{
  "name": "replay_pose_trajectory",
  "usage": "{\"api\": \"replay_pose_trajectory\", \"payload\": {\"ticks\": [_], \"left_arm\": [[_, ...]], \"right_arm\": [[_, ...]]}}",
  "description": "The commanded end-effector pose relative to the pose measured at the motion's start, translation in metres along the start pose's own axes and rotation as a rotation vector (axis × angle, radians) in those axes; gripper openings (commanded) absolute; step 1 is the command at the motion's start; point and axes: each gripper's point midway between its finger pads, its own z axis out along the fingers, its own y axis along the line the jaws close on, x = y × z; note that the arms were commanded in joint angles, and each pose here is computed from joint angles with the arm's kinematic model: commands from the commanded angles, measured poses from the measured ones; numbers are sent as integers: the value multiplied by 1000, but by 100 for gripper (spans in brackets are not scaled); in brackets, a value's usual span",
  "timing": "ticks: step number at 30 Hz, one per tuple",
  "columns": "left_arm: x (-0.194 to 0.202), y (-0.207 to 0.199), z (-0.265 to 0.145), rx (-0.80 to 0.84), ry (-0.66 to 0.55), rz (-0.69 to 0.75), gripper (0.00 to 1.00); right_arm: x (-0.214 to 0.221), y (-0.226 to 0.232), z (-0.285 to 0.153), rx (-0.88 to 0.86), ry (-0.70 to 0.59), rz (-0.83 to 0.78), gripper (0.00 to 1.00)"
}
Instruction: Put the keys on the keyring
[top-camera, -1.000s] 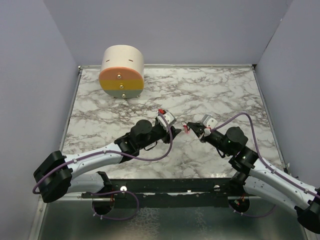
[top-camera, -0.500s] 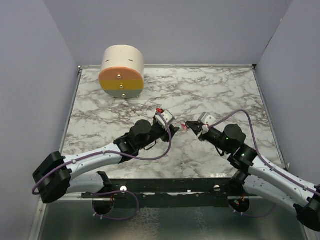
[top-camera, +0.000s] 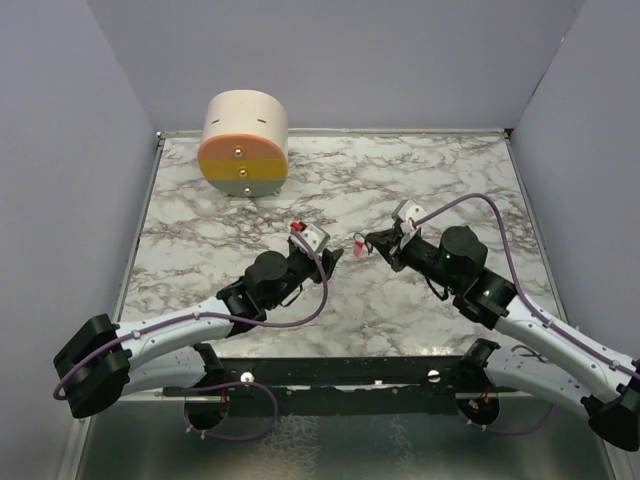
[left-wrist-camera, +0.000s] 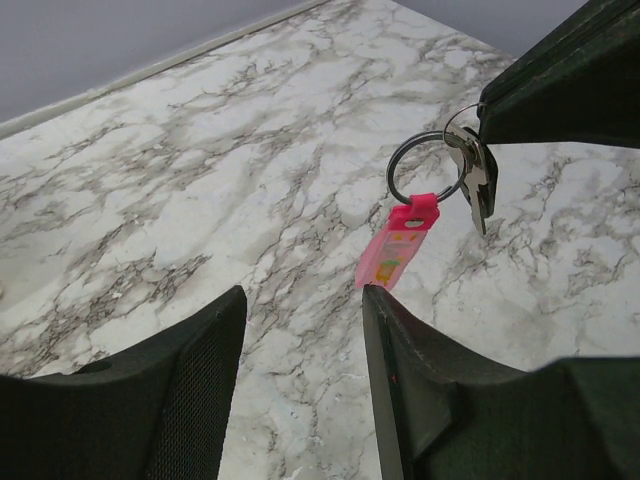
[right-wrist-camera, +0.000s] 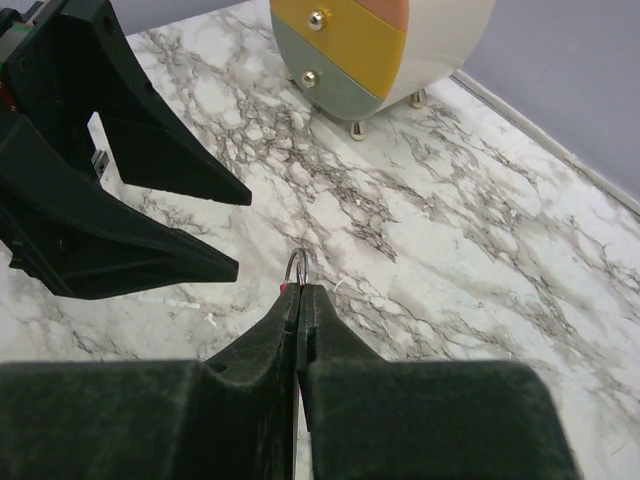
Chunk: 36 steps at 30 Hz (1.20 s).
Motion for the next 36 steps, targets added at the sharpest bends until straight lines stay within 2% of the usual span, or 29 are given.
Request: {"api": "replay_pose_trajectory", "payload": {"ticks": [1,8,18,36], "left_arm": [[-23,11,-2,-57,-102,-39,52],[-28,8,-3,-42,-152,-49,52],[-28,10,-7,-45,-203,-23,52],[-24,18,16,-101,-252,131,54]], "right_arm": [[-4,0,2,9,49,80,1],[0,-2,11,31,118,162,1],[-11,-11,17,107,142,273,1],[-19,-27,43,216,208,380,1]]}}
